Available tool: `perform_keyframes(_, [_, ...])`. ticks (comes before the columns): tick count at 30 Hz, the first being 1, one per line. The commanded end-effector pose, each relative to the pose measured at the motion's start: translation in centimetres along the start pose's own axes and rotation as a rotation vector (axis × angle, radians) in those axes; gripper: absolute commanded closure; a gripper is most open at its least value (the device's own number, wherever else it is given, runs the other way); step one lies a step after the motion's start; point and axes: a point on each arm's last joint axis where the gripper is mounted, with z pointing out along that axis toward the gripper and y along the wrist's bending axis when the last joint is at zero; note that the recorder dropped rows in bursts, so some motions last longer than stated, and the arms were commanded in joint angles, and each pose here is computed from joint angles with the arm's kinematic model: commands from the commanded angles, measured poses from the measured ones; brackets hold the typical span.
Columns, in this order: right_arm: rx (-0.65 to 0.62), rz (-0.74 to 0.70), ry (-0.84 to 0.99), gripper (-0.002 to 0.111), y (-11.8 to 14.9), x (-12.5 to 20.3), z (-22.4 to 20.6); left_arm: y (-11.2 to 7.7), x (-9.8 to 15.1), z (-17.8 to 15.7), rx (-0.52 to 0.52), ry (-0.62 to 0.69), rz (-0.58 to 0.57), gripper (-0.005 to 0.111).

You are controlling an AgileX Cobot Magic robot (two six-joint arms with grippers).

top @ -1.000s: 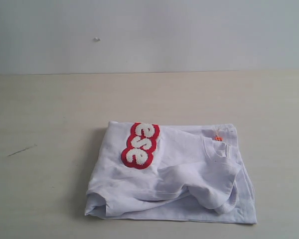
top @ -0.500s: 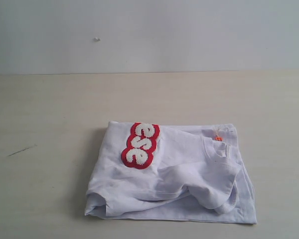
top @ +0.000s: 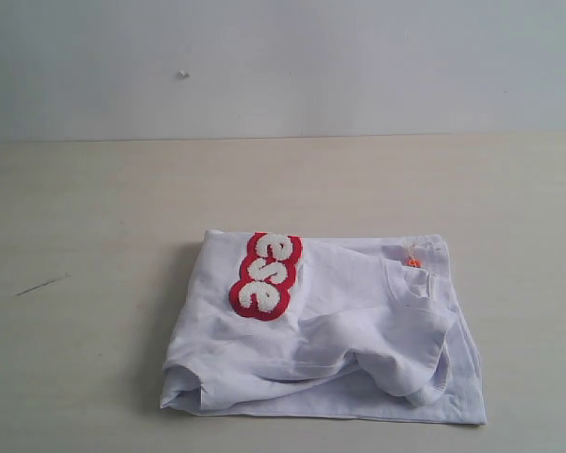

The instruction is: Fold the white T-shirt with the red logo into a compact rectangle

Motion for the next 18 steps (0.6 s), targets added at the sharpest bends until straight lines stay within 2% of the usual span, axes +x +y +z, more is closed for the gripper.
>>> perform_keyframes(1, [0.003,0.003,-0.004,0.101,0.0,0.1,0.0,0.0,0.0,0.0,-0.001,-0.014,-0.014,0.107])
perform_keyframes(5, [0.004,0.003,-0.006,0.101,0.0,0.1,0.0,0.0,0.0,0.0,-0.001,-0.014,-0.014,0.107])
perform_keyframes(13, [0.121,-0.030,-0.135,0.101,-0.6,-0.7,-0.9,0.0,0.0,0.0,-0.001,-0.014,-0.012,0.107])
perform_keyframes(18, [0.254,0.113,-0.153,0.101,-1.0,0.1,-1.5,0.0,0.0,0.0,-0.001,-0.014,-0.010,0.107])
